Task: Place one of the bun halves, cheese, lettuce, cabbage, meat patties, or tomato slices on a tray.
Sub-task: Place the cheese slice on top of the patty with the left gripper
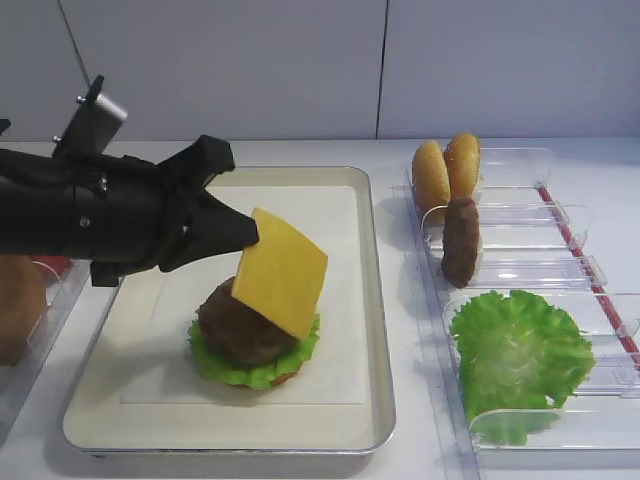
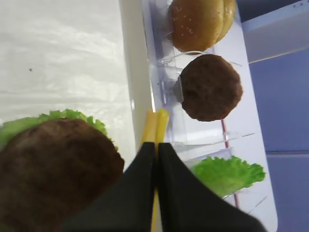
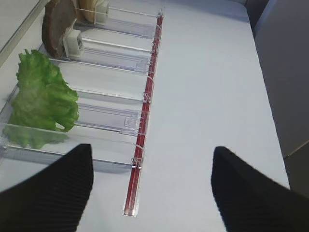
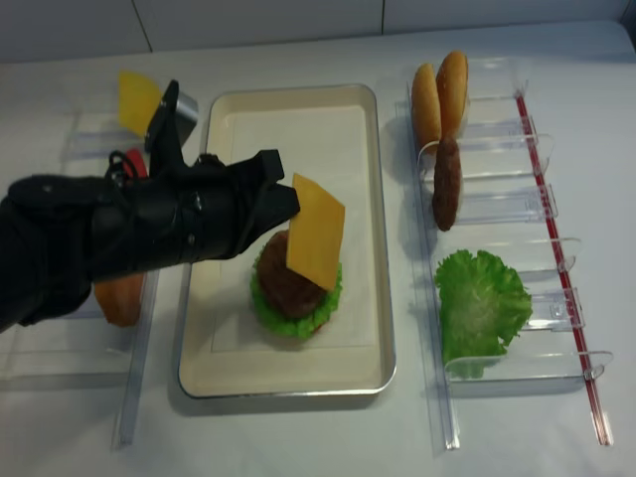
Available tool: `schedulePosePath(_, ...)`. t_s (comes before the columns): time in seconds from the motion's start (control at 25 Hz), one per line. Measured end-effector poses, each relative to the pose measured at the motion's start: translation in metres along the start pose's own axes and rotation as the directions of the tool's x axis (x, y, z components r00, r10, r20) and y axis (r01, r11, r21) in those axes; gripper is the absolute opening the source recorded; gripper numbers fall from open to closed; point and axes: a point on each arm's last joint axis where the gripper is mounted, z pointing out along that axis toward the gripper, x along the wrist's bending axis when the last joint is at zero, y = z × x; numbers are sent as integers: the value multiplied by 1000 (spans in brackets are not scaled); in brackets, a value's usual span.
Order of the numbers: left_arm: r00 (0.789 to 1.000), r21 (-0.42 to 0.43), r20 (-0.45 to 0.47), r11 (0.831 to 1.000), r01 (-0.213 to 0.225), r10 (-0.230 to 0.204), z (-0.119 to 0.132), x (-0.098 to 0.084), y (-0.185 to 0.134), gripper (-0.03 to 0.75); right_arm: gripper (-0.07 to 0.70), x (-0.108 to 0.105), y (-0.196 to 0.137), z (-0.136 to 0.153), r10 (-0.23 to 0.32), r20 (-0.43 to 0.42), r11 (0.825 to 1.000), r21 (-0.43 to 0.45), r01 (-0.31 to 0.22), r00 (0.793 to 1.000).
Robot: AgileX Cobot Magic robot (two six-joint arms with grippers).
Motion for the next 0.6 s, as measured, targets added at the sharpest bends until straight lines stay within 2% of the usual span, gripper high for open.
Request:
schedulePosePath(0.24,995,45,-100,999,-15,19,0,15,-9,2,523,0,0,0,0,0,1000,0,0,1000)
schedulePosePath(0.6,987,2,-157,999,-32,32,0,21,-6,2,523,0,0,0,0,0,1000,0,0,1000)
